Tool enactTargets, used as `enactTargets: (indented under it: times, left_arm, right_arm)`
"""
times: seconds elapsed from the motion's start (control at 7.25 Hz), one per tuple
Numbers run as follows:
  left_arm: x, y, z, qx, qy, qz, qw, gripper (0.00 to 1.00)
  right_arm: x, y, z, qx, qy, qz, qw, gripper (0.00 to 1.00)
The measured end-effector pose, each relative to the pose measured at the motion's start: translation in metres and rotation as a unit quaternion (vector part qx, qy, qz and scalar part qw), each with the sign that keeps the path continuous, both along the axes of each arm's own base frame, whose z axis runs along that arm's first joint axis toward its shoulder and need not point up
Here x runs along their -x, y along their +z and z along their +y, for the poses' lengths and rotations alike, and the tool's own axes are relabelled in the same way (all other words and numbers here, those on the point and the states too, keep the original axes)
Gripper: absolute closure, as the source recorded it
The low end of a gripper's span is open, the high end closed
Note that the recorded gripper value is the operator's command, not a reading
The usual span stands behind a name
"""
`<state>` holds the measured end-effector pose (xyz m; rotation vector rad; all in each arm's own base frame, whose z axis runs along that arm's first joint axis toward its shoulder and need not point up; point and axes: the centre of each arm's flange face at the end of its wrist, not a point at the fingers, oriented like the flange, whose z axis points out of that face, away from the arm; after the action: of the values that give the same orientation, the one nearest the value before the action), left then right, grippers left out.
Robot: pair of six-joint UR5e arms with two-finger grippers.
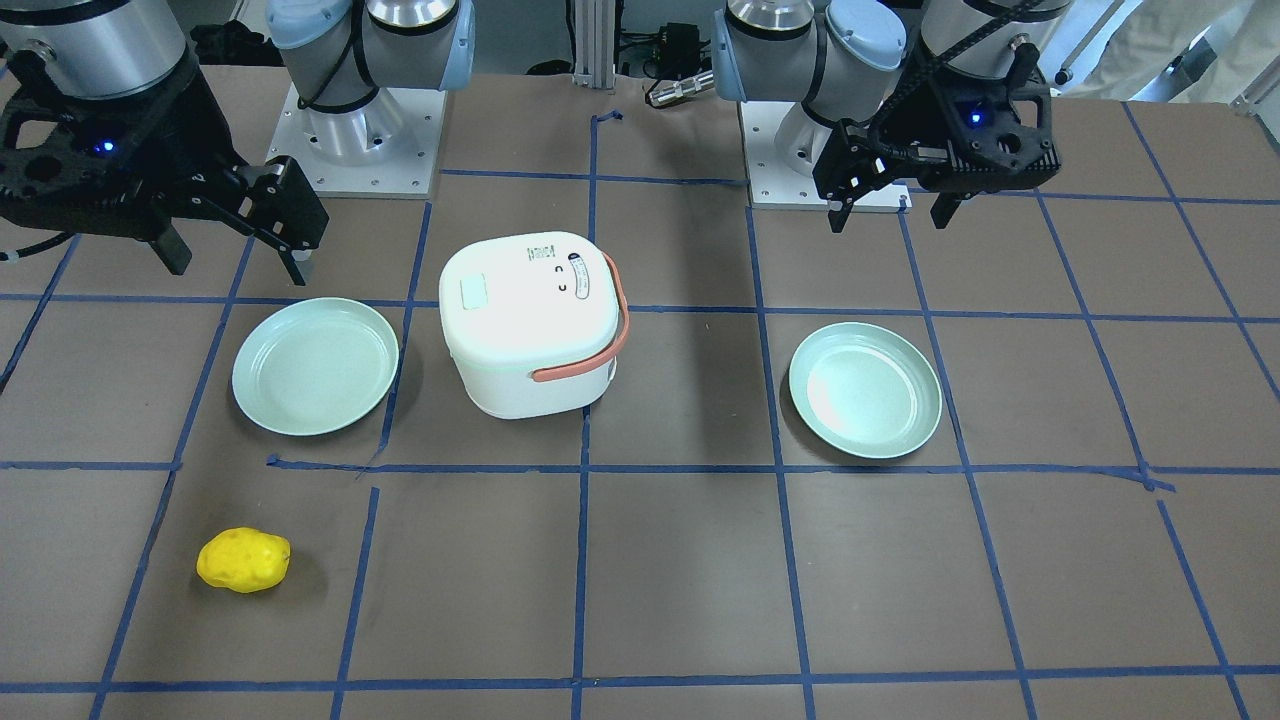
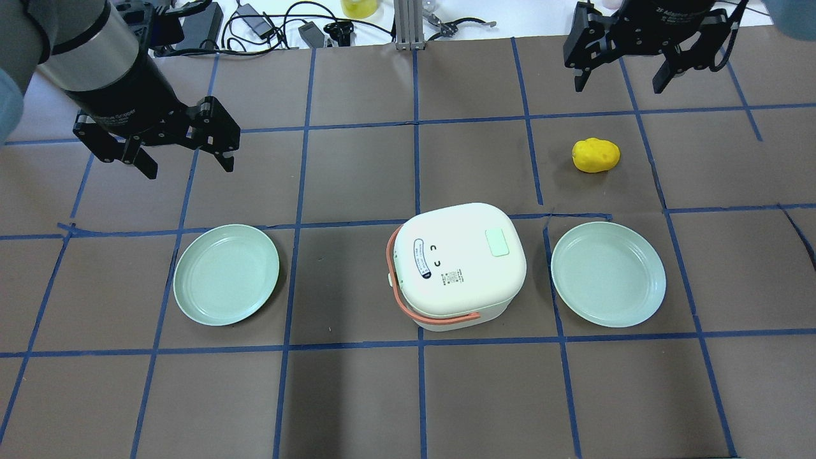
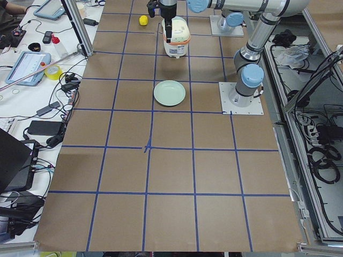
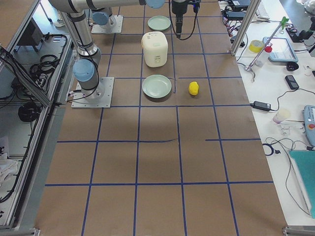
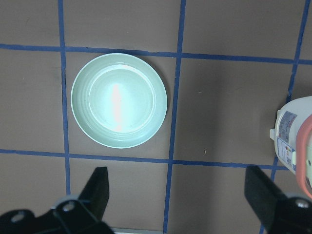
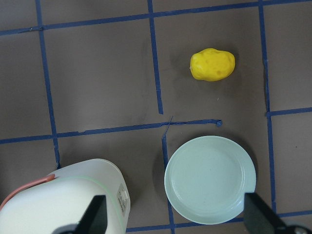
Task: Press rice cooker button
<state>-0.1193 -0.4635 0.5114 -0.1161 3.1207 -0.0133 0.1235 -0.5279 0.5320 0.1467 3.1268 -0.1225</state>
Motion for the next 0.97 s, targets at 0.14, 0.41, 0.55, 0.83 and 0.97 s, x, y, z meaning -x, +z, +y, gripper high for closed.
enactTargets:
  times: [0.14,0.41,0.55,0.83,0.97]
  left_arm:
    - [0.0,0.0,0.0,0.0,0.0,0.0,1.0,0.0]
    - [0.0,0.0,0.0,0.0,0.0,0.0,1.0,0.0]
    - [0.0,0.0,0.0,0.0,0.0,0.0,1.0,0.0]
    - [0.0,0.0,0.0,0.0,0.0,0.0,1.0,0.0]
    - [0.0,0.0,0.0,0.0,0.0,0.0,1.0,0.0]
  right_arm:
    - [-0.0005,-0.0005,0.0001,0.0,-0.001,-0.004,1.0,0.0]
    - [-0.0002,-0.0001,0.0009,0.0,-0.002,-0.003,1.0,0.0]
    - [-0.0006,0.0002,0.0014,0.0,-0.001,-0.002,1.0,0.0]
    - [-0.0007,0.0013,0.0024,0.001,-0.001,0.001,1.0,0.0]
    - [-0.0005,0.0011,0.0025,0.001,0.0,0.003,1.0,0.0]
